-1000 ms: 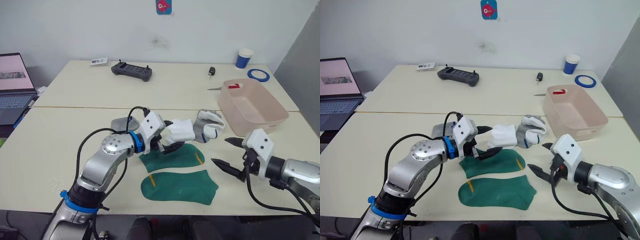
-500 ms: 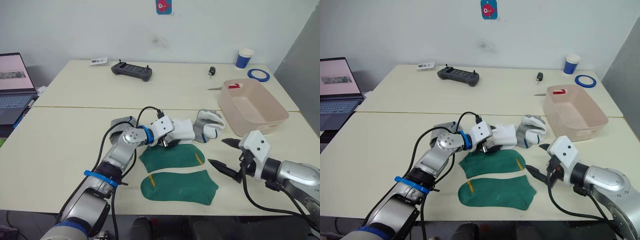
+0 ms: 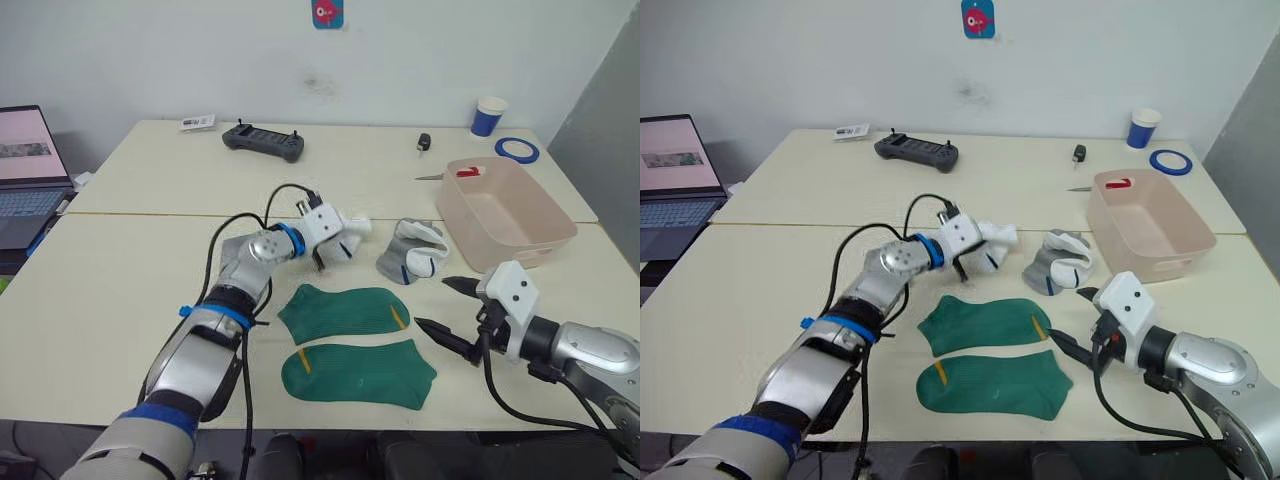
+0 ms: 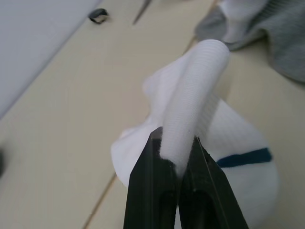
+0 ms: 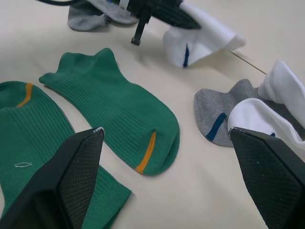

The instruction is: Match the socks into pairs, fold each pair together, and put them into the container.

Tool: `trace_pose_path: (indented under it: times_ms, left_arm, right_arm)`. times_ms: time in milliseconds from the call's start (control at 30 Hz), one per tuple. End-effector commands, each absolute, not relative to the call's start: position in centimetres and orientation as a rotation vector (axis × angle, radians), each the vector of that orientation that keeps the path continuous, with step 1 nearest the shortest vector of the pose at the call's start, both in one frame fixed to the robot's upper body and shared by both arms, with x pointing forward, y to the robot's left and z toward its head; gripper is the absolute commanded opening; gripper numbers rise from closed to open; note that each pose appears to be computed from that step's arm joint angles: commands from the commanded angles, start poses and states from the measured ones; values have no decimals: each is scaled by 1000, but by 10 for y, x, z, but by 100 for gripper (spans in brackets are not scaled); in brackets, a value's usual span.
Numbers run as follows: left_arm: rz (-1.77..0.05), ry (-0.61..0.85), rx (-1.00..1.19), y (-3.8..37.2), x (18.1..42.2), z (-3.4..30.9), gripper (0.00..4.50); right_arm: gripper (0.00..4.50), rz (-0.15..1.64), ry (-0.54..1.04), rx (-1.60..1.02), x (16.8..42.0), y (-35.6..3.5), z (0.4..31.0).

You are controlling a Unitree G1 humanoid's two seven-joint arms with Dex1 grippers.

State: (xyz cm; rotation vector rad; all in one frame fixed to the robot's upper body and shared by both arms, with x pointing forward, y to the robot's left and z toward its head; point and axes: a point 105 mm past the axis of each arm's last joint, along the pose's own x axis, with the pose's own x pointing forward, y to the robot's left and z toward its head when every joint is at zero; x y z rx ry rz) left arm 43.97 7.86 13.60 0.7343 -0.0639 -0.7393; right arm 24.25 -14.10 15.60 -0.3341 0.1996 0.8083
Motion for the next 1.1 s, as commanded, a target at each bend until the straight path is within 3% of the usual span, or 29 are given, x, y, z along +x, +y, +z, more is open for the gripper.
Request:
trace_pose_path:
  times_ms: [33, 133, 167, 367, 533, 600, 833, 1100]
  left_arm:
    - [-728, -49, 678, 78, 440, 129, 1]
    - [-790, -26, 600, 79, 435, 125, 1]
    - [-798, -32, 602, 80, 434, 126, 48]
    - [-852, -111, 627, 103, 418, 145, 226]
    - [-1018, -204, 681, 130, 370, 161, 375]
    - [-1070, -205, 803, 144, 353, 159, 439]
    - [-1268, -35, 985, 176, 312, 134, 448]
    - [-1466, -5, 1039, 151, 293, 105, 448]
  right_arm:
    - [450, 822, 148, -354, 241, -135, 167]
    - [450, 823, 146, -353, 242, -135, 167]
    - [450, 824, 146, -353, 242, -134, 167]
    - [450, 827, 148, -351, 240, -133, 167]
    - [450, 868, 132, -367, 237, -128, 166]
    - [450, 890, 134, -384, 236, -127, 165]
    - [450, 981, 184, -453, 229, -125, 155]
    - [450, 994, 183, -457, 231, -123, 156]
